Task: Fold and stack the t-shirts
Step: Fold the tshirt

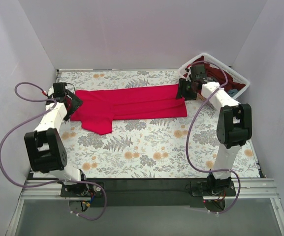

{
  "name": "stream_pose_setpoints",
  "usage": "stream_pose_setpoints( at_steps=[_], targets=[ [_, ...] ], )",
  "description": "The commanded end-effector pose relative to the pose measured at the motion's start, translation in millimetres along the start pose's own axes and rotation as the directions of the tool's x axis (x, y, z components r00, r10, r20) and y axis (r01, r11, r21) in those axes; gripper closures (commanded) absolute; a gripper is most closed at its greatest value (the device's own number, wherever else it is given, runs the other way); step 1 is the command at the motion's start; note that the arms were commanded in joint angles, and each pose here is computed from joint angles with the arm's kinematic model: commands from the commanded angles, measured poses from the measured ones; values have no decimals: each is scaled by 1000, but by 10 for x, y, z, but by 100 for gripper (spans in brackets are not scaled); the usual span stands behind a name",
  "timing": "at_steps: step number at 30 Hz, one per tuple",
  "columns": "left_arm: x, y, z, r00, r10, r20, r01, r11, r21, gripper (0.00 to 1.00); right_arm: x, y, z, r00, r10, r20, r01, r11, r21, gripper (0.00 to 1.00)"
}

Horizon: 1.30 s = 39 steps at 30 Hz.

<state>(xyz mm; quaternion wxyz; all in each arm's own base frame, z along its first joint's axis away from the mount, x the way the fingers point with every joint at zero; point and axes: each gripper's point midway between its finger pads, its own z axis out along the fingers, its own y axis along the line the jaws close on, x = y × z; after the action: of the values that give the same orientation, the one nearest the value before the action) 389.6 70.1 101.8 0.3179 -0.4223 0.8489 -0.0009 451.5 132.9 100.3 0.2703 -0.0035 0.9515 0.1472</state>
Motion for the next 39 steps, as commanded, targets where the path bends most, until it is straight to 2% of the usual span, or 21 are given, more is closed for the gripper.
stream_pose_setpoints(
  at_steps=[1, 6, 9, 15, 19, 24, 27, 30, 31, 32, 39],
  targets=[
    [236, 108, -252, 999, 46, -21, -45, 998, 38, 24, 35, 547, -276, 995, -85, 57, 94, 981, -169, 39],
    [686, 267, -400, 992, 65, -108, -58, 996, 63, 24, 313, 977, -350, 986, -159, 55, 168, 947, -275, 39],
    [975, 250, -477, 983, 64, -170, -49, 994, 94, 28, 525, 1138, -362, 981, -194, 29, 193, 930, -314, 39],
    [1417, 120, -448, 969, 38, -243, -9, 993, 120, 39, 805, 1209, -371, 976, -216, -11, 199, 916, -350, 39],
    [1522, 47, -339, 966, 9, -258, 22, 993, 117, 46, 876, 1182, -398, 972, -235, -13, 216, 911, -352, 39],
    [1602, 48, -207, 962, 2, -274, 22, 996, 86, 52, 962, 1121, -423, 970, -241, -20, 220, 914, -340, 39],
    [1629, 54, -152, 959, -1, -283, 22, 997, 69, 65, 988, 1078, -418, 971, -239, -23, 218, 919, -329, 39],
    [1612, 10, -146, 960, 4, -281, 18, 997, 78, 83, 1004, 1057, -408, 970, -242, -25, 222, 921, -319, 39],
    [1553, -36, -156, 964, 6, -266, 18, 996, 86, 89, 993, 1049, -407, 970, -242, -22, 223, 922, -316, 39],
    [1513, -67, -167, 966, 15, -256, 10, 995, 96, 100, 988, 1048, -411, 970, -244, -20, 225, 922, -314, 39],
    [966, -570, -213, 988, 48, -146, -24, 987, 162, 100, 926, 971, -431, 970, -244, -1, 233, 928, -291, 39]
  ],
)
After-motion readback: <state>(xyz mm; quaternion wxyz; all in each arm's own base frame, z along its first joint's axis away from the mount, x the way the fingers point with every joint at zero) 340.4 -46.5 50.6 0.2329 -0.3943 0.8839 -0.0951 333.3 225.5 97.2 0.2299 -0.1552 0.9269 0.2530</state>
